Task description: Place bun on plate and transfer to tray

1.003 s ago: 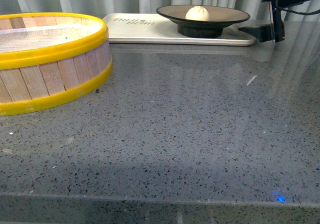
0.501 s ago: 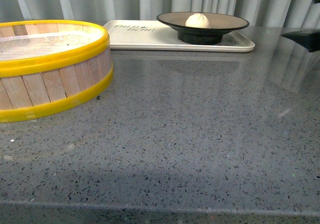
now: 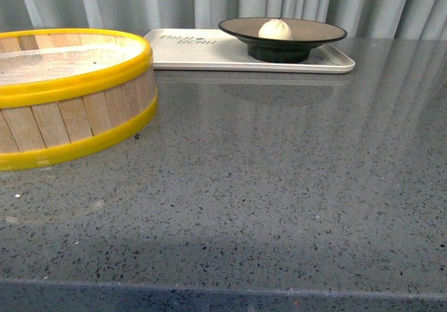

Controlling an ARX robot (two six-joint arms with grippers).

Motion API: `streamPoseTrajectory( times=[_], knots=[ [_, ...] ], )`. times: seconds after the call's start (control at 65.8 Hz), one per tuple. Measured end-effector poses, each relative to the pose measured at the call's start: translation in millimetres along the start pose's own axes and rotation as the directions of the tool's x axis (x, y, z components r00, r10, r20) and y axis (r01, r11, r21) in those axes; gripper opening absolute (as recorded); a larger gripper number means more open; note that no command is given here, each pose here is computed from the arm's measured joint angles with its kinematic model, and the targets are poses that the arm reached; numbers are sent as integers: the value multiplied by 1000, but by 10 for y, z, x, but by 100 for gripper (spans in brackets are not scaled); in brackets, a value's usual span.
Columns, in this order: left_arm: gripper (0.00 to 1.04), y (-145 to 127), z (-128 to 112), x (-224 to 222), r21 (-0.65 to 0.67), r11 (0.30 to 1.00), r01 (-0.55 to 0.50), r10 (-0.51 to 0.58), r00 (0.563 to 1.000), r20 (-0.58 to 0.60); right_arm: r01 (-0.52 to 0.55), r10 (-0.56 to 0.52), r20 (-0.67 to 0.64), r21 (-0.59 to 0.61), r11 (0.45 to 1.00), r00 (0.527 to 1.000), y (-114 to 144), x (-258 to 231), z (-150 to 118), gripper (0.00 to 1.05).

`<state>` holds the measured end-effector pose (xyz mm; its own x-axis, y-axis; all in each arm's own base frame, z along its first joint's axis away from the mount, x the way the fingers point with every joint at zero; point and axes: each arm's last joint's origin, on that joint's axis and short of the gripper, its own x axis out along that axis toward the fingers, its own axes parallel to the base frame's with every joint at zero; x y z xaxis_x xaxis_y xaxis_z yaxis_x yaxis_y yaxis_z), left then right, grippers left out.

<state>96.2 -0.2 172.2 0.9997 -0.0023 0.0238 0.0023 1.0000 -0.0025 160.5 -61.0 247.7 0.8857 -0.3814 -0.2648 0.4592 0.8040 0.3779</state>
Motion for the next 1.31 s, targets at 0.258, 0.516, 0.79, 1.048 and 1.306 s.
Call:
streamPoseTrajectory(
  times=[0.258, 0.516, 0.79, 1.048, 1.306],
  knots=[
    [98, 0, 0, 0, 0, 1000, 0, 0, 1000, 0, -332, 401, 81, -427, 841, 913, 21, -656, -363, 66],
    [98, 0, 0, 0, 0, 1000, 0, 0, 1000, 0, -379, 455, 70, -450, 808, 888, -44, -617, -889, 16],
    [98, 0, 0, 0, 0, 1000, 0, 0, 1000, 0, -380, 457, 69, -454, 806, 887, -114, -570, -1055, 2],
    [98, 0, 0, 0, 0, 1000, 0, 0, 1000, 0, -380, 457, 69, -454, 806, 887, -114, -570, -1055, 2],
    [98, 0, 0, 0, 0, 1000, 0, 0, 1000, 0, -380, 457, 69, -454, 806, 887, -114, -570, -1055, 2]
  ],
)
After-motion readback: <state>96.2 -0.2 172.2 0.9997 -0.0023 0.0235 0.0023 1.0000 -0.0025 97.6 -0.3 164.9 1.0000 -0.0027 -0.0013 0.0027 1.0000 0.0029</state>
